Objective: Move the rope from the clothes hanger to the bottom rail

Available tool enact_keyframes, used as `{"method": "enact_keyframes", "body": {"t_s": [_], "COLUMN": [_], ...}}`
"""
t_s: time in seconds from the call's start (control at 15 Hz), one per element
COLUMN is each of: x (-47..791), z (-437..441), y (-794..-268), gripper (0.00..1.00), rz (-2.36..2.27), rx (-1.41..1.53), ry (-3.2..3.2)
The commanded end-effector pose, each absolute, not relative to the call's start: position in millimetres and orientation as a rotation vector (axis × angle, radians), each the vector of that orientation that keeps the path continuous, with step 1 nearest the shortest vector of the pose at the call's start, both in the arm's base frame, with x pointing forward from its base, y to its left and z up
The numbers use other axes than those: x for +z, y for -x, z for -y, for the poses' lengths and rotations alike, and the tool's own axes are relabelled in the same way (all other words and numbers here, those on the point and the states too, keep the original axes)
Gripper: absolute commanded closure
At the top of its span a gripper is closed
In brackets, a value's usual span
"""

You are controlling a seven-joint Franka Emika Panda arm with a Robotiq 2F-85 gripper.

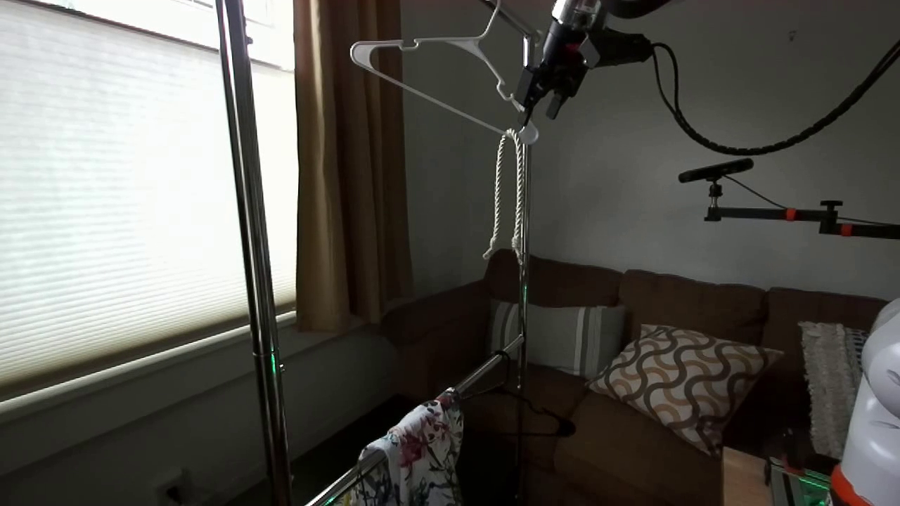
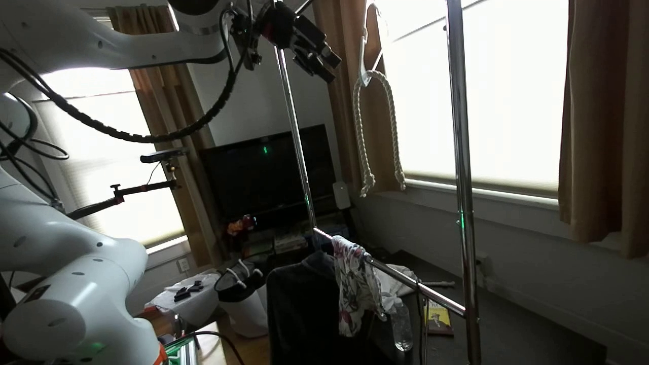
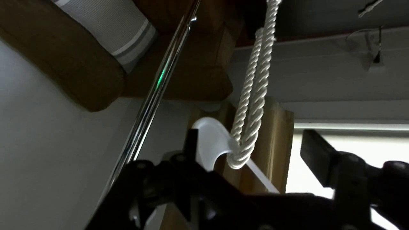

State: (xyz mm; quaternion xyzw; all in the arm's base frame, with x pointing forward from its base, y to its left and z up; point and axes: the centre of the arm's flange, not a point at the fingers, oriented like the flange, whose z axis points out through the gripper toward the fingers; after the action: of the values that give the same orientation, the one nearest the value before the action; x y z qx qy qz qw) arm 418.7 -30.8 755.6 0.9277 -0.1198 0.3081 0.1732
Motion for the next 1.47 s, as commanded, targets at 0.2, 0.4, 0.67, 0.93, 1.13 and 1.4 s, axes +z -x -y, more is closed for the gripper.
{"method": "enact_keyframes", "body": {"t_s": [0.2, 0.4, 0.67, 0.93, 1.13, 1.4], "x": [747, 742, 743, 741, 737, 733], "z": [25, 25, 29, 31, 35, 39], "y": [-460, -457, -465, -475, -479, -483], "gripper": [0.21, 0.11, 0.00, 0.09, 0.21, 0.32], "rz": [0.597, 0.560, 0.756, 0.860, 0.915, 0.959], "rx": [0.808, 0.819, 0.986, 1.027, 1.007, 1.013], "ry": [-2.838, -2.816, -2.760, -2.714, -2.664, -2.633]}}
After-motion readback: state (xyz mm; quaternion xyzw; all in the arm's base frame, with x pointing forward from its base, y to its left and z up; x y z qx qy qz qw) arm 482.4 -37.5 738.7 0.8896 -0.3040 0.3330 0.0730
